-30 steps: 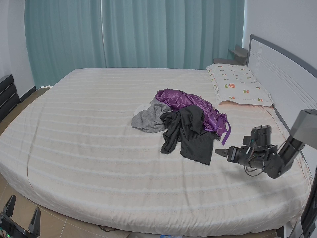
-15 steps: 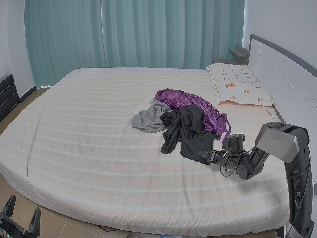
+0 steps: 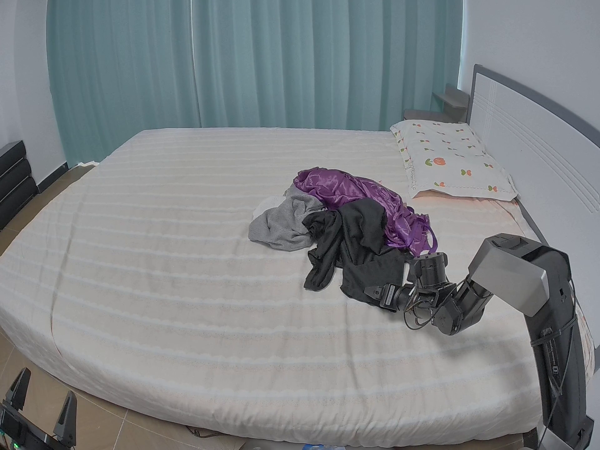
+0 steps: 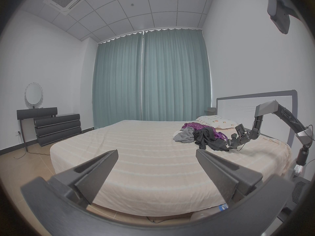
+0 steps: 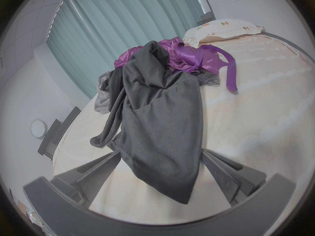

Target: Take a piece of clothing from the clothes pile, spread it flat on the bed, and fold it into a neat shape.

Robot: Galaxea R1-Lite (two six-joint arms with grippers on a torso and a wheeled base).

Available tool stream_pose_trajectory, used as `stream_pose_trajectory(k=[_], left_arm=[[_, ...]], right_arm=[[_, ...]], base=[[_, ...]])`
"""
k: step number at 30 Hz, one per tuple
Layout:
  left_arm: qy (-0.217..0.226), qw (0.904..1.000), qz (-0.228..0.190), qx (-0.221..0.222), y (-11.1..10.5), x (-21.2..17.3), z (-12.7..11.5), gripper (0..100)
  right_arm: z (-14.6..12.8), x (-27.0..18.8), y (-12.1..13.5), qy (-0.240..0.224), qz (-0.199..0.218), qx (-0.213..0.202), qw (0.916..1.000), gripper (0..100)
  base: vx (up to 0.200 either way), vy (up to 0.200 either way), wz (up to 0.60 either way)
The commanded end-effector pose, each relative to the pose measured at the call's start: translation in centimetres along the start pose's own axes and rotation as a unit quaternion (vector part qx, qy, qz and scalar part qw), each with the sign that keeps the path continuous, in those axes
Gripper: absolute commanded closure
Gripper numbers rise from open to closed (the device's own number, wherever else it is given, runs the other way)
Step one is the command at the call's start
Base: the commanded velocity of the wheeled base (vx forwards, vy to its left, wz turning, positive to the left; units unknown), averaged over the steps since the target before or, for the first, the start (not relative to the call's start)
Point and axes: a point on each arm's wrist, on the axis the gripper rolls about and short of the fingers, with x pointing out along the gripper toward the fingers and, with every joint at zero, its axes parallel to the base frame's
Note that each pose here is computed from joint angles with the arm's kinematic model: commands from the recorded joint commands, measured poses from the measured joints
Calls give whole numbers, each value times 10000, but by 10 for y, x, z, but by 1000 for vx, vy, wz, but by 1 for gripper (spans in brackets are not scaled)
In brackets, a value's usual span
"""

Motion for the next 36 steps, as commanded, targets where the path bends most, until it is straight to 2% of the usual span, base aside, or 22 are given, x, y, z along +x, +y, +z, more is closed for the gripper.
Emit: stream_pose_trajectory(k=[1,8,9,20,23,29,34,36], left_arm=[[-6,10000,3,-1,0,0,-5,0],[1,10000,3,-1,0,0,-5,0],[-6,10000,3,-8,0,0,-5,0],[1,10000,3,-8,0,0,-5,0],[-6,10000,3,-1,0,0,-5,0],[1,10000,3,-1,0,0,-5,0],[1,10000,3,-1,0,0,-5,0],[1,10000,3,-1,0,0,-5,0]], right_arm=[[0,3,7,26,87,-43,9999,0],[2,4,8,238,93,-29,9997,0],[2,4,8,245,89,-29,9997,100],[0,3,8,225,98,-12,9997,100],[0,1,7,167,112,210,9996,100],[15,-25,17,-359,490,723,9955,100],[18,-58,29,-408,786,769,9931,100],[20,-72,35,-564,963,830,9903,100]], base=[[0,0,0],[0,0,0],[0,0,0],[0,0,0],[0,0,0],[0,0,0],[0,0,0],[0,0,0]])
